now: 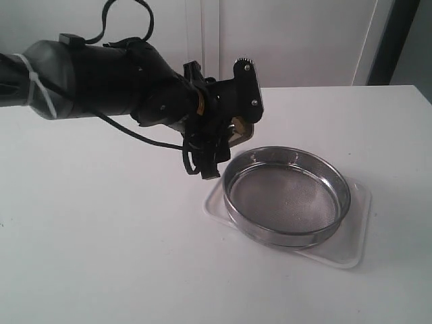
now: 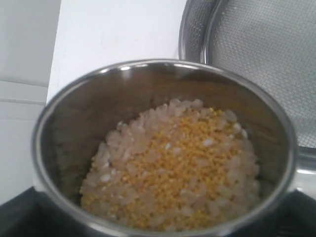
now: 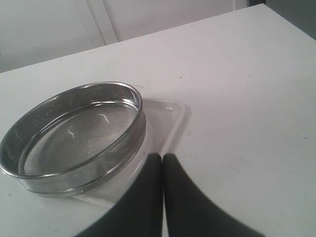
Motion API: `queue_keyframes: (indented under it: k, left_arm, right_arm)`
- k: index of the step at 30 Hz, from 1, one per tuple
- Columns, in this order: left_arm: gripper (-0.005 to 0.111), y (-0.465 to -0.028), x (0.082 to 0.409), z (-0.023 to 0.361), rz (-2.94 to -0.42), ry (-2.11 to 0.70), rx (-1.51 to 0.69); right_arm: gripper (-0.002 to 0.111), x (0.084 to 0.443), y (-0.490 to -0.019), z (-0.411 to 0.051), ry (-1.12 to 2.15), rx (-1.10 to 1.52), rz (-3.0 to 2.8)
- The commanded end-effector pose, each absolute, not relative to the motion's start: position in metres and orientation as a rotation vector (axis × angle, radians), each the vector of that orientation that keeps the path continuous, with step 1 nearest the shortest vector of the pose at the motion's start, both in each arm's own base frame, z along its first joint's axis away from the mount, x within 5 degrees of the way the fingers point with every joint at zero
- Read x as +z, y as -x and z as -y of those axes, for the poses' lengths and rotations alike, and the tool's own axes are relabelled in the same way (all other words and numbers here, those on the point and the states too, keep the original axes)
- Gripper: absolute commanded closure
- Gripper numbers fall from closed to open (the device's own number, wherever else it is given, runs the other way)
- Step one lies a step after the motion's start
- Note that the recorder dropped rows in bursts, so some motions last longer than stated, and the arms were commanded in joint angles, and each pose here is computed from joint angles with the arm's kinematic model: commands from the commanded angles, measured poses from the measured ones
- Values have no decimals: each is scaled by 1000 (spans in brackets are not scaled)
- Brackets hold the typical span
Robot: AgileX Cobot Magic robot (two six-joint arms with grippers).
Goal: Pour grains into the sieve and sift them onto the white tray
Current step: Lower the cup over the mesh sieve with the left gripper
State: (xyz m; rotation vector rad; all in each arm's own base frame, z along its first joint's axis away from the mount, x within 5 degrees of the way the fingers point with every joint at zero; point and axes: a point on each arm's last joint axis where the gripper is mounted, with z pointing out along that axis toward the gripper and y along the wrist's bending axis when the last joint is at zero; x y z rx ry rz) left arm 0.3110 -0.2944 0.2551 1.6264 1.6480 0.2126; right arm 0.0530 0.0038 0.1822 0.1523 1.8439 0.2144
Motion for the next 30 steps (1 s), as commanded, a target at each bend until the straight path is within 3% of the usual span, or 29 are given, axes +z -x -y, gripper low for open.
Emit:
queue_keyframes:
  k: [1,12,30]
  left_arm:
    - [107,-314,249,301,-1633,-1654,220]
    - [107,-317,227,309,-1617,-1729,235]
    - [107,-325,224,336,-1558,-1851,306]
  right_arm:
    - [108,182,-53,-4,-153,214,-1832]
    - [108,182,-53,-4,-153,214,-1832]
    - [108,182,-53,-4,-153,214,-1832]
